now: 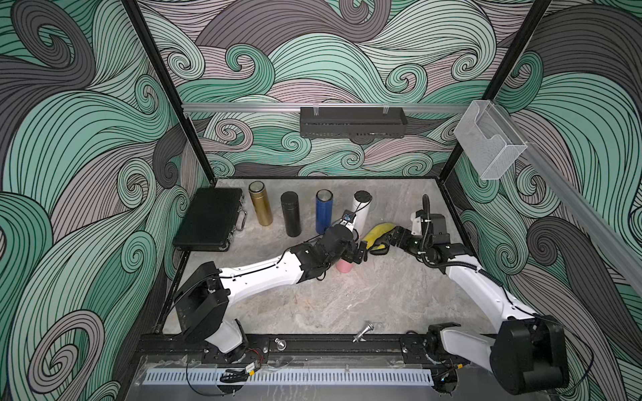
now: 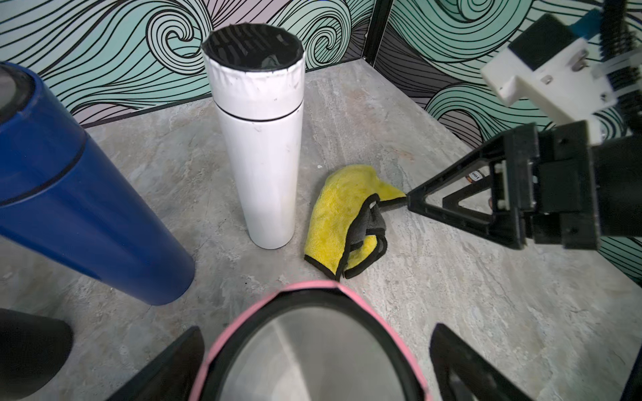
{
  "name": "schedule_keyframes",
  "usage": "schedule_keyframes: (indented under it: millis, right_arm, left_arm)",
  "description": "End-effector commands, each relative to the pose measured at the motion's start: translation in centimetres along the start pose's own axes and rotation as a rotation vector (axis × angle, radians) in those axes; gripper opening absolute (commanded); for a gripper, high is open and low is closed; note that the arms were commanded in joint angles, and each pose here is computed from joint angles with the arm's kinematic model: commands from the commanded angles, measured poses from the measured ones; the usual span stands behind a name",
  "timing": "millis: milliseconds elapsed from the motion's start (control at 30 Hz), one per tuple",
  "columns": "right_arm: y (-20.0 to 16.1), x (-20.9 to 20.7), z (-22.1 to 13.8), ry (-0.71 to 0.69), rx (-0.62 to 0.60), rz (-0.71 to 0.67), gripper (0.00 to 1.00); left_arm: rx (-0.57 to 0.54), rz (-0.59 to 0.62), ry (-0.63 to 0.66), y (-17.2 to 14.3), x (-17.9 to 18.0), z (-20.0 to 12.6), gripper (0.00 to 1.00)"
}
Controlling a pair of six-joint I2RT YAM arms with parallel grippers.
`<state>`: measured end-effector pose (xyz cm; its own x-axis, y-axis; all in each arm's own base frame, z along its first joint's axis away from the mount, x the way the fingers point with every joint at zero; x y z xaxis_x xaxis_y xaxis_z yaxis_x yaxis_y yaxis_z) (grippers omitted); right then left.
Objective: Wipe the surface of the thermos
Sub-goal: Pick up the cleaning item at the center of the board, then pick up the thermos from the center of the board.
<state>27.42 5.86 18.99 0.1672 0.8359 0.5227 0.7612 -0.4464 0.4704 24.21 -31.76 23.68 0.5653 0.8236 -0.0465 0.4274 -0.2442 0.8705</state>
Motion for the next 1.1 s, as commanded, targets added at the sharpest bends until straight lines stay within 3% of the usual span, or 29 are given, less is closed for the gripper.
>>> schedule_keyframes:
  millis: [0, 367, 700, 767, 833, 967, 1067]
  right_arm:
    - [-0.1, -0.2, 0.3, 0.007, 0.006, -0.004, 0.84]
    - [0.2, -0.1, 0.5, 0.012, 0.008, 0.0, 0.83]
    - [1.1, 0.5, 0.8, 0.034, 0.003, 0.001, 0.83]
    - [1.1, 0.6, 1.0, 0.035, 0.003, 0.001, 0.83]
    - [1.2, 0.6, 1.2, 0.033, 0.006, 0.003, 0.82]
    - [1.3, 0.8, 2.3, 0.01, 0.048, -0.006, 0.84]
    - [1.2, 1.2, 3.5, -0.066, 0.066, -0.07, 0.92]
  left_arm:
    - [-0.062, -0.03, 0.023, 1.6, -0.3, 0.1, 0.98]
    - [-0.036, -0.025, 0.052, 0.2, -0.3, 1.4, 0.94]
    - [-0.033, -0.009, 0.073, 0.0, 0.0, 1.6, 0.53]
    - [-0.03, -0.005, 0.076, 0.0, 0.0, 1.6, 0.3]
    - [-0.02, 0.005, 0.087, 0.0, 0.1, 1.5, 0.0]
    - [-0.01, 0.04, 0.124, -0.3, 1.0, 0.0, 0.0]
    - [-0.016, 0.063, 0.155, -0.7, 2.1, -1.9, 0.0]
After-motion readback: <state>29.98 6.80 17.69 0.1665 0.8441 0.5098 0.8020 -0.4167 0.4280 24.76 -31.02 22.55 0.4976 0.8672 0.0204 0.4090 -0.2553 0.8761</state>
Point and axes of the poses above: each gripper's point midway between its finger pads, its own z axis out along the fingers, its own x axis along the line the jaws close on, y = z × x, the point moved 8 cm from there along -z, back along the fingers, and after that the axes turned 4 degrees about z, right-handed, at the moved point
